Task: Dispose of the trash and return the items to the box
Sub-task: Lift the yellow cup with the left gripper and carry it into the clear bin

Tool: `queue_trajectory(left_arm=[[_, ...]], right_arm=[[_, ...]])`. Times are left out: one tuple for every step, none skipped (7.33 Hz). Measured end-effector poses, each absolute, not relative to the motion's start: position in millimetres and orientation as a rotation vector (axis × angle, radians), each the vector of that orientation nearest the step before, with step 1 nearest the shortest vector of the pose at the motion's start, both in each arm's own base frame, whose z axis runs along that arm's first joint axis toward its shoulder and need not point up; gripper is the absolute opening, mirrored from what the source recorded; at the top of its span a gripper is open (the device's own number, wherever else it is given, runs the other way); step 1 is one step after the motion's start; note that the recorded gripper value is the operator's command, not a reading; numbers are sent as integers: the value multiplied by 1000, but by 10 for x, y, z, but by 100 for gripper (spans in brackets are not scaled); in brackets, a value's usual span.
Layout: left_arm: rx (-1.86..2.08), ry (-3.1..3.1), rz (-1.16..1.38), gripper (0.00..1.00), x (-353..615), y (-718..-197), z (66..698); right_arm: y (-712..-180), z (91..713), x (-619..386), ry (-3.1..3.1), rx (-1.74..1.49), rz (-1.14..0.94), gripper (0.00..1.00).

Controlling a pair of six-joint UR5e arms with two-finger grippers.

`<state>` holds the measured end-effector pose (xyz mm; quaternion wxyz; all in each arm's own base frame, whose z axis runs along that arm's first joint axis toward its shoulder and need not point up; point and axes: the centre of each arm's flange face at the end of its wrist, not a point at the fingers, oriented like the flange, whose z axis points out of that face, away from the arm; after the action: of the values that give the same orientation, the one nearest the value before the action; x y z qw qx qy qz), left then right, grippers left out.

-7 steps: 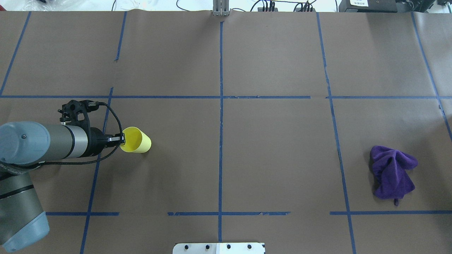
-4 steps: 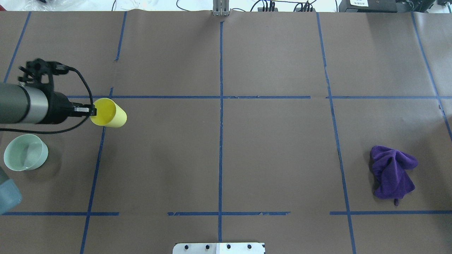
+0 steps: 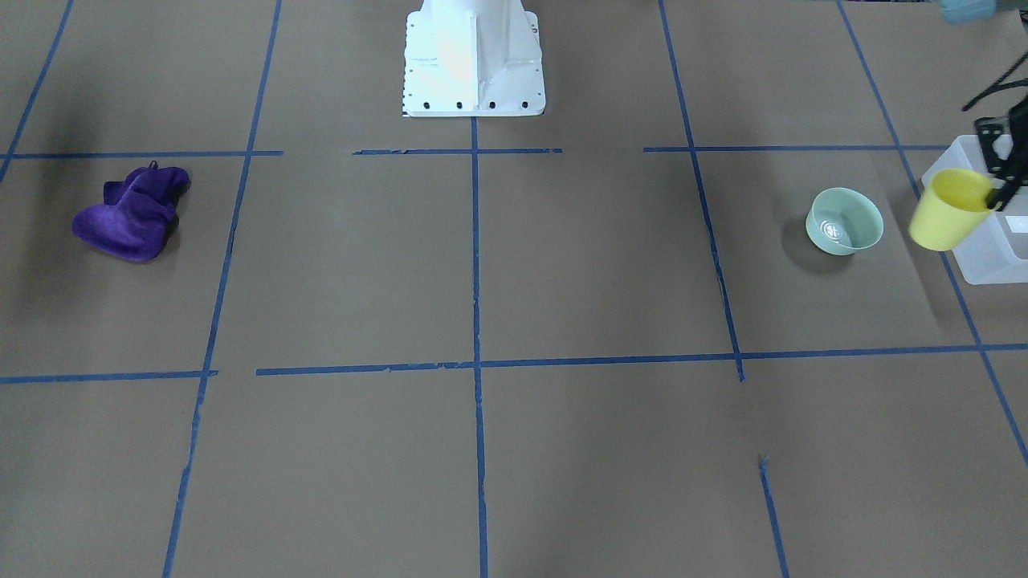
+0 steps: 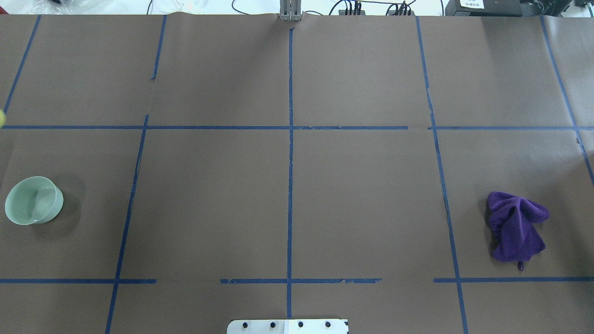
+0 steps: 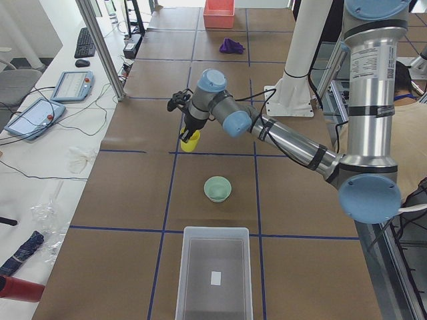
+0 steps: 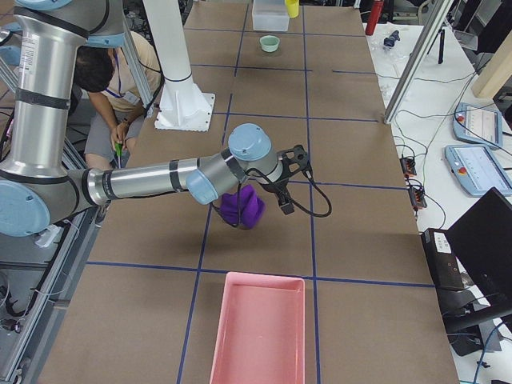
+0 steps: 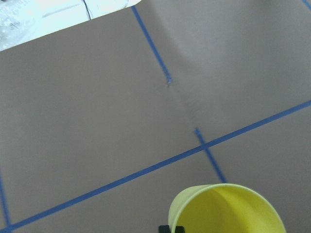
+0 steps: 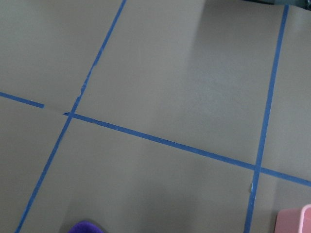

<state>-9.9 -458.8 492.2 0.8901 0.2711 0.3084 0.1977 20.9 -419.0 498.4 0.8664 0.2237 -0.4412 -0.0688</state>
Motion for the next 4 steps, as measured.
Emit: queue_trajectory(left_arm=[[568, 587, 474, 0, -721, -4526, 5504], [560, 558, 509, 0, -1141, -4350, 5977], [547, 547, 524, 0, -1339, -4085, 6410], [552, 543, 499, 0, -1389, -3810, 6777]], right_arm=[[-4195, 4923, 44, -942, 448, -147, 100], [-4182, 4809, -139, -958, 423, -136, 100], [-4153, 4673, -328, -968, 401, -119, 100], [-4122, 4575, -524, -965, 380, -102, 100]])
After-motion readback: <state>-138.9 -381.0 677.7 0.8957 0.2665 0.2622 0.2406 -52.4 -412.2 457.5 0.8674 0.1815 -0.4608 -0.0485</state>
